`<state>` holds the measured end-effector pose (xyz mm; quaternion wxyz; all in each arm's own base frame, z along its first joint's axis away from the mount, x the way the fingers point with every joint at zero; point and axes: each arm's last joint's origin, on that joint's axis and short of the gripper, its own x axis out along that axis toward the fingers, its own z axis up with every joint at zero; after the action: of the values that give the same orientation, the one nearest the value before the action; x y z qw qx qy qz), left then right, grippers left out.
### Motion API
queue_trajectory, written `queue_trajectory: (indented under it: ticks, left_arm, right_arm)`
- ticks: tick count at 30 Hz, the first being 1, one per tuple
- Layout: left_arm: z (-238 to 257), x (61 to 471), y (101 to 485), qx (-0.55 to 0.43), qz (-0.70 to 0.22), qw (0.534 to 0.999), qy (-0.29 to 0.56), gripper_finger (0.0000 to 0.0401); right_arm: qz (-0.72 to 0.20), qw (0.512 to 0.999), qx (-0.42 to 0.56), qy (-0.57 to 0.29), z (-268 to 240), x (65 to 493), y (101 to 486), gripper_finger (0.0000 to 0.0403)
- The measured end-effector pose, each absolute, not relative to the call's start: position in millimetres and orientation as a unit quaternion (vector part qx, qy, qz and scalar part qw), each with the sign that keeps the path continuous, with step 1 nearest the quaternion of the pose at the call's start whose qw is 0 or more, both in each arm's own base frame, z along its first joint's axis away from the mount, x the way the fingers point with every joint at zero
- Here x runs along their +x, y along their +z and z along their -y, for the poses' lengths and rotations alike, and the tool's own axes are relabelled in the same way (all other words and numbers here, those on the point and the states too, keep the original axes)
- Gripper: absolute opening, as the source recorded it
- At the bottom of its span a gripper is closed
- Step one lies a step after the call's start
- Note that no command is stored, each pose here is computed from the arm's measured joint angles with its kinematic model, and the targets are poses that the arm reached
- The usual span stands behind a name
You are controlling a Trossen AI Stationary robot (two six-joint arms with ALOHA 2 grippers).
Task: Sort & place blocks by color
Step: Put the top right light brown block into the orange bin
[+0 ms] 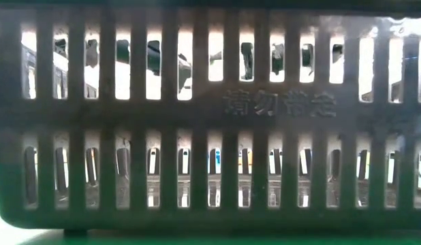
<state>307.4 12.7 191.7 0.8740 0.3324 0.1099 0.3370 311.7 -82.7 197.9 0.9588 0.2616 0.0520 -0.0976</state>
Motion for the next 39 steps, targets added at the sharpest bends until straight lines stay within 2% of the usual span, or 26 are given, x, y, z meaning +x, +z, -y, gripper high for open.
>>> queue_trajectory:
  ticks: [4,7,13,19,22,26,32,39]
  left_arm:
    - [-24,300,196,0.341,-0.173,0.816,0.433,0.0131]
    - [-36,291,200,0.337,-0.218,0.794,0.457,0.0131]
    - [-66,259,206,0.252,-0.287,0.796,0.47,0.0131]
    - [-94,212,204,0.06,-0.353,0.819,0.448,0.0131]
    - [-100,193,200,-0.014,-0.391,0.806,0.444,0.0131]
    - [-106,176,192,-0.064,-0.448,0.776,0.438,0.0131]
    - [-117,162,185,-0.109,-0.454,0.743,0.479,0.0135]
    - [-121,156,181,-0.155,-0.431,0.724,0.516,0.0223]
  right_arm:
    - [-0.112,0.949,0.255,-0.148,99,293,201,0.0296]
    - [-0.149,0.939,0.246,-0.19,110,276,207,0.0289]
    - [-0.209,0.877,0.215,-0.376,129,241,209,0.0279]
    - [-0.227,0.786,0.238,-0.524,146,222,193,0.0276]
    - [-0.239,0.759,0.239,-0.556,153,215,176,0.0276]
    - [-0.241,0.733,0.257,-0.582,164,209,162,0.0276]
    - [-0.244,0.717,0.264,-0.597,175,206,151,0.0276]
    - [-0.247,0.711,0.265,-0.602,179,204,148,0.0276]
